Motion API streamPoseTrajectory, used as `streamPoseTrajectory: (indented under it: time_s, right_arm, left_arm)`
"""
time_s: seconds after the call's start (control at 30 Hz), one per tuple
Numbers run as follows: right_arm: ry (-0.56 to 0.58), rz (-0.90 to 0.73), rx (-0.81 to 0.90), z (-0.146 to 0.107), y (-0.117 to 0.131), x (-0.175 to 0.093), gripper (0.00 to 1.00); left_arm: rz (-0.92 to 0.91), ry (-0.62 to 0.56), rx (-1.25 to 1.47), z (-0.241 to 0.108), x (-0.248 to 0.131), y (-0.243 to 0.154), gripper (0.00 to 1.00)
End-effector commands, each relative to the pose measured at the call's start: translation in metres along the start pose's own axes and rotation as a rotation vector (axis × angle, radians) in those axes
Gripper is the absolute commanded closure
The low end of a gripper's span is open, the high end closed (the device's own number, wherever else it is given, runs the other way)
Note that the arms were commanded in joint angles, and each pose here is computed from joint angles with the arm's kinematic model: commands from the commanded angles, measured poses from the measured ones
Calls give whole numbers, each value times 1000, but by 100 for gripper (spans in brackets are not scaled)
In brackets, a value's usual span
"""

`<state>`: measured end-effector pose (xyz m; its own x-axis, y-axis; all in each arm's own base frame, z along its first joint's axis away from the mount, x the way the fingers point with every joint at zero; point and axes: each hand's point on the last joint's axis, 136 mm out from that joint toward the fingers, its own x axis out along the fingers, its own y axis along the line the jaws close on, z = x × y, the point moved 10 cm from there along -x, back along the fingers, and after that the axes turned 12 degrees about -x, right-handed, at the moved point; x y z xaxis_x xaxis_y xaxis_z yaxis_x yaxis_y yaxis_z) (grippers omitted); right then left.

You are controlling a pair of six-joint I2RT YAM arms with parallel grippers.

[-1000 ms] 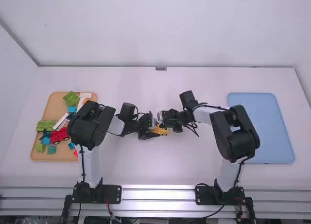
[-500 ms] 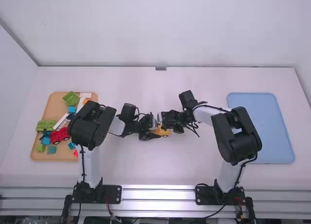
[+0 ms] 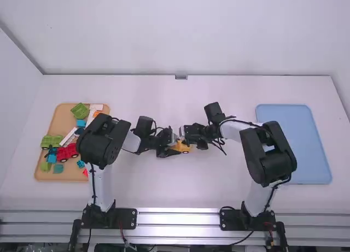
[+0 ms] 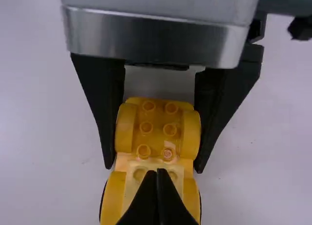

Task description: Assemble lego blocks to make yellow taxi

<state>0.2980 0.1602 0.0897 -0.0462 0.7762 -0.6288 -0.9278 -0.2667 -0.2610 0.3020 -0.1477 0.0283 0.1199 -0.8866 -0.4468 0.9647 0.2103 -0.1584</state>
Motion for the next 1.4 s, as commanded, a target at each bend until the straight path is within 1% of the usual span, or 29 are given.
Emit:
streamPoseTrajectory:
  time_s: [0.0,0.03,0.1,0.13,0.17,0.27,0.3,0.33,0.37,0.57,0.7,0.77,0.83,0.87,0.9,0.93,0.97,1.03,1.07,1.13,1.2,1.27,1.33,1.37]
  right_arm:
    - [-133,-100,-56,24,-11,-37,95]
    - [-156,-124,-52,27,-13,-46,64]
    - [-158,-175,-41,31,-17,-65,20]
    - [-156,-178,-38,31,-17,-66,18]
    - [-138,-198,-24,31,-19,-71,1]
    - [-105,-225,12,28,-22,-75,2]
    - [-99,-229,33,28,-22,-75,1]
    - [-94,-228,47,27,-22,-74,2]
    - [-94,-224,53,28,-22,-73,1]
    - [-102,-198,33,35,-20,-66,1]
    - [-102,-200,30,35,-21,-66,1]
    - [-103,-202,28,35,-21,-66,1]
    - [-103,-204,26,35,-22,-66,2]
    - [-103,-207,23,35,-22,-66,1]
    - [-104,-207,22,35,-22,-66,1]
    - [-106,-212,16,36,-23,-66,2]
    - [-108,-214,11,36,-23,-66,2]
    - [-112,-210,-15,41,-25,-62,2]
    - [-115,-210,-21,42,-25,-60,2]
    - [-139,-220,-10,50,-30,-56,1]
    - [-152,-233,10,55,-34,-54,2]
    - [-188,-260,45,66,-42,-50,1]
    - [-217,-271,68,73,-46,-48,1]
    - [-251,-282,99,81,-51,-47,2]
  left_arm:
    - [-5,19,-39,-9,1,-2,70]
    - [-5,19,-39,-9,1,-2,67]
    - [-5,19,-39,-9,1,-2,64]
    - [-5,19,-39,-9,1,-2,64]
    - [-5,19,-38,-9,1,-2,61]
    - [-8,17,-39,-9,1,-2,41]
    - [-8,16,-38,-9,1,-2,23]
    - [-7,15,-36,-8,1,-2,9]
    - [-6,14,-35,-8,1,-2,1]
    - [6,-2,-51,3,-4,-1,1]
    - [37,3,-68,18,-21,-1,1]
    - [60,14,-93,31,-42,-3,1]
    - [86,26,-109,37,-54,-5,1]
    - [131,40,-134,44,-71,-6,1]
    - [150,47,-144,46,-77,-6,1]
    - [206,56,-161,53,-96,-8,1]
    - [229,58,-167,56,-103,-9,1]
    - [336,52,-180,70,-140,-16,1]
    - [357,47,-180,73,-147,-18,1]
    - [454,24,-212,83,-179,-29,1]
    - [513,13,-237,87,-194,-35,1]
    - [625,1,-281,92,-219,-45,1]
    - [684,-6,-292,94,-229,-48,1]
    - [775,-46,-355,98,-241,-48,1]
